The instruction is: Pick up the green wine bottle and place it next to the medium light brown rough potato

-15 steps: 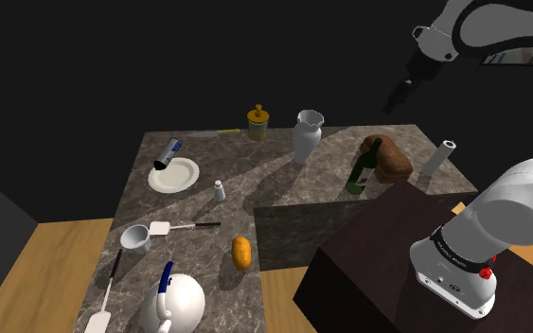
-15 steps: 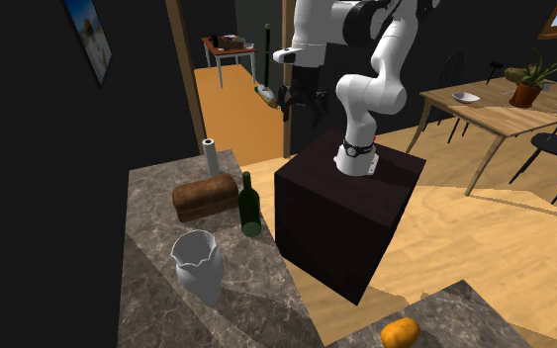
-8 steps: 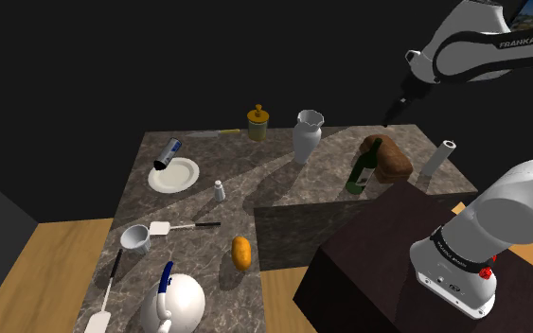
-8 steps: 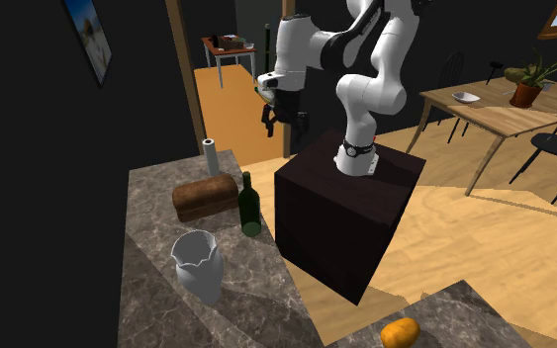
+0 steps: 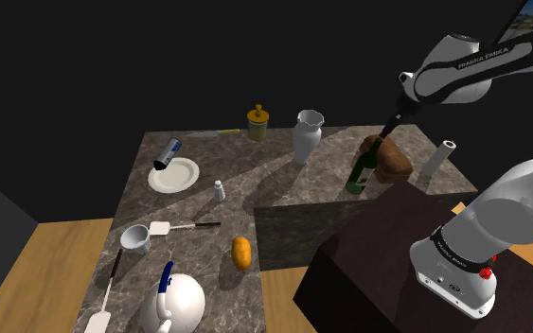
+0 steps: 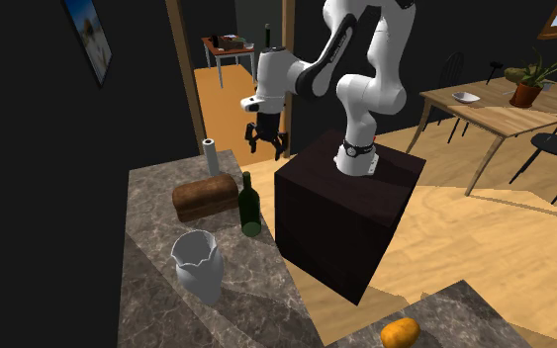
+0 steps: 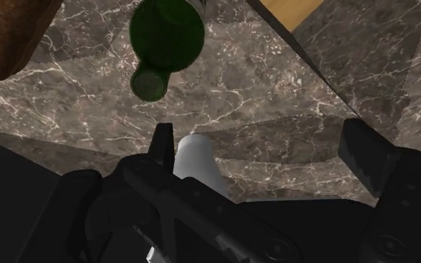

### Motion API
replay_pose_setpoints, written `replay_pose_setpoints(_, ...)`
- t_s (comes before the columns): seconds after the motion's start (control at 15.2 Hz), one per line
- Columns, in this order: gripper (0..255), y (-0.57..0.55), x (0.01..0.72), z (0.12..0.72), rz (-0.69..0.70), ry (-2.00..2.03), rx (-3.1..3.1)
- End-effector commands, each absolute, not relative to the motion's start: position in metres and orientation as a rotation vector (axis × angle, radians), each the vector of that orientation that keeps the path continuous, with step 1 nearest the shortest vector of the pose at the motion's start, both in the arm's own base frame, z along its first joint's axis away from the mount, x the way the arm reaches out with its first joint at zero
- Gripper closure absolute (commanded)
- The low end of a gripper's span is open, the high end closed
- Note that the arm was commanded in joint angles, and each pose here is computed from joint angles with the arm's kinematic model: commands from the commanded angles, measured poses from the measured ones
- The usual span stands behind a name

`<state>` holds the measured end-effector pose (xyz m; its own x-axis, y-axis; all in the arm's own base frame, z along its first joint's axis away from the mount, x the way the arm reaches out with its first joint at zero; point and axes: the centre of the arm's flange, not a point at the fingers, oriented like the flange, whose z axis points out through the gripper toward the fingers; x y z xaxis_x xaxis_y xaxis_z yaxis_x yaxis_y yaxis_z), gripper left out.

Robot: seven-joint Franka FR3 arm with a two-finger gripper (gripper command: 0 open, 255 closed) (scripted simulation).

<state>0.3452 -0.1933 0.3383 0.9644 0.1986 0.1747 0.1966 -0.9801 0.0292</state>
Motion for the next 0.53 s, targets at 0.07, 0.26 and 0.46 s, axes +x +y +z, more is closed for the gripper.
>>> replay_pose_setpoints(0.07, 0, -0.218, 0.350, 0.309, 0.278, 0.340, 3.087)
replay_pose_setpoints(0.26, 0, -0.242, 0.356, 0.279, 0.277, 0.365, 3.076)
replay_pose_setpoints(0.46, 0, -0.260, 0.360, 0.258, 0.277, 0.383, 3.067)
